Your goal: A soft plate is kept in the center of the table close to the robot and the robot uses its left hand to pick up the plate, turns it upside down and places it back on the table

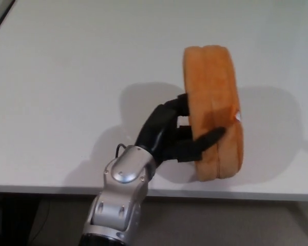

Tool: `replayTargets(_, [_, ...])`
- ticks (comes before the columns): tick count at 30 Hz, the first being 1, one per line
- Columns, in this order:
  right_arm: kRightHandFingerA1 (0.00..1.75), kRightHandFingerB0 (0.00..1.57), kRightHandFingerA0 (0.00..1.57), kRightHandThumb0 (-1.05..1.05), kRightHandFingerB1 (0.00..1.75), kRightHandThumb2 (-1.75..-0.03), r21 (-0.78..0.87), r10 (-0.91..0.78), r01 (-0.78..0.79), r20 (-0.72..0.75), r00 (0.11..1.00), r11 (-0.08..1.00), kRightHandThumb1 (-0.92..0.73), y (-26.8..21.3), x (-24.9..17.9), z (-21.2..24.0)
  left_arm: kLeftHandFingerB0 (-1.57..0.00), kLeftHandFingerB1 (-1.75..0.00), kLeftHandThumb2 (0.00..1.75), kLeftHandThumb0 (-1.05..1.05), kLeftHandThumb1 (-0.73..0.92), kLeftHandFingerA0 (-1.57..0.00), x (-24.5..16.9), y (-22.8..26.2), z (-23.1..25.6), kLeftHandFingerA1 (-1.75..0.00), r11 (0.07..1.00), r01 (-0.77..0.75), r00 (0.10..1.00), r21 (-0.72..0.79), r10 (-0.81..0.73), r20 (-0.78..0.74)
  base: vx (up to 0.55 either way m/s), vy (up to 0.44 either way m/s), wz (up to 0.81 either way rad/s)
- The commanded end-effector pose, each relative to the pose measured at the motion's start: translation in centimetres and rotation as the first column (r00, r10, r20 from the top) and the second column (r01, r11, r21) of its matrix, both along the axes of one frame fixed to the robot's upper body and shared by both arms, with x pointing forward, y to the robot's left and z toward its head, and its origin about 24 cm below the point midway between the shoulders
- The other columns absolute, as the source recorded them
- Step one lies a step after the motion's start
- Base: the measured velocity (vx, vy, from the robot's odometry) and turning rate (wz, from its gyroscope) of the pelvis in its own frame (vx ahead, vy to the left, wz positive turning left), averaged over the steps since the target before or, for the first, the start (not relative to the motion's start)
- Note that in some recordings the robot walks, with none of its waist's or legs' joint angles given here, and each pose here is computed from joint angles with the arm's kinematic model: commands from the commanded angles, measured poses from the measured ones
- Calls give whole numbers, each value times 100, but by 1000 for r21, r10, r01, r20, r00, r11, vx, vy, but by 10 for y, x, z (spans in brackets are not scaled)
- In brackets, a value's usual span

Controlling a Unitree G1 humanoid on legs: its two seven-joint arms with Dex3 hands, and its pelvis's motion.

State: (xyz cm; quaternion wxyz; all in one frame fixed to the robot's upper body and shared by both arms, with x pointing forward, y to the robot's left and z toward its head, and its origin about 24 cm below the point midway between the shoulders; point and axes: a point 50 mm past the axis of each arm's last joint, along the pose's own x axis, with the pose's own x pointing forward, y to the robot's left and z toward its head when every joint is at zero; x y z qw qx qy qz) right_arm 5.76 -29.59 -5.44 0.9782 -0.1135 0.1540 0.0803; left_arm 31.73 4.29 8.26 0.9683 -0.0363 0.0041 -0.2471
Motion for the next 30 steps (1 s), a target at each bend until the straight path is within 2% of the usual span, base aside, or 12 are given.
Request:
replayTargets(1, [38,34,60,-71,34,-64,-21,3,-3,-17,1000,1000,-78,-1,-5,1,-51,-175,60,-31,70,-97,-30,-26,-23,-175,-21,-671,741,-741,-54,-669,0,0,0])
replayTargets(3, [39,34,60,-71,33,-64,-12,7,-7,-12,1000,1000,-78,-1,-5,3,-52,-175,60,-32,70,-97,-31,-23,-27,-175,-34,-685,729,-728,-52,-683,0,0,0])
replayTargets(4, [55,27,51,-70,48,-99,-14,7,-7,-13,1000,1000,-64,-1,-6,4,-51,-175,60,-30,69,-96,-31,-21,-30,-175,-37,-697,717,-716,-45,-695,0,0,0])
replayTargets(6, [39,34,61,-69,33,-65,-28,7,-7,-17,1000,1000,-79,-3,-8,5,-50,-175,60,-30,70,-95,-33,-17,-38,-175,-39,-721,693,-692,-26,-720,0,0,0])
replayTargets(10, [54,28,51,-70,48,-98,-31,14,-14,-12,1000,999,-64,-1,-4,4,-52,-175,60,-28,67,-94,-32,-7,-45,-175,-55,-726,687,-685,-17,-726,0,0,0])
replayTargets(11, [39,33,60,-71,33,-65,-31,13,-13,-14,1000,999,-79,-2,-4,3,-56,-175,62,-29,68,-91,-33,-5,-47,-175,-49,-718,695,-694,-9,-719,0,0,0])
replayTargets(19, [41,35,59,-67,33,-65,-15,16,-16,-1,1000,1000,-78,1,-7,7,-55,-175,62,-28,66,-98,-39,18,-72,-175,-39,-759,649,-650,36,-760,0,0,0])
replayTargets(20, [41,34,59,-70,33,-65,-14,14,-14,2,1000,1000,-78,0,-5,7,-90,-130,87,-40,51,-123,-38,20,-73,-147,-35,-761,647,-648,42,-761,0,0,0])
replayTargets(21, [41,34,59,-70,33,-65,-16,15,-15,5,1000,1000,-78,1,-4,7,-90,-130,87,-40,51,-123,-38,20,-73,-147,-34,-760,647,-649,43,-761,0,0,0])
replayTargets(22, [40,34,57,-70,33,-65,-9,14,-14,4,1000,1000,-78,0,-4,7,-58,-175,63,-25,61,-99,-38,21,-74,-175,-35,-767,640,-641,46,-767,0,0,0])
replayTargets(28, [54,27,50,-70,47,-98,2,12,-12,8,1000,1000,-63,-2,0,6,-57,-175,63,-25,61,-99,-36,24,-75,-175,-33,-786,615,-617,52,-786,0,0,0])
replayTargets(30, [39,34,57,-70,33,-64,10,6,-6,8,1000,1000,-76,-1,3,4,-54,-175,61,-24,61,-97,-36,28,-76,-175,-48,-810,581,-584,57,-812,0,0,0])
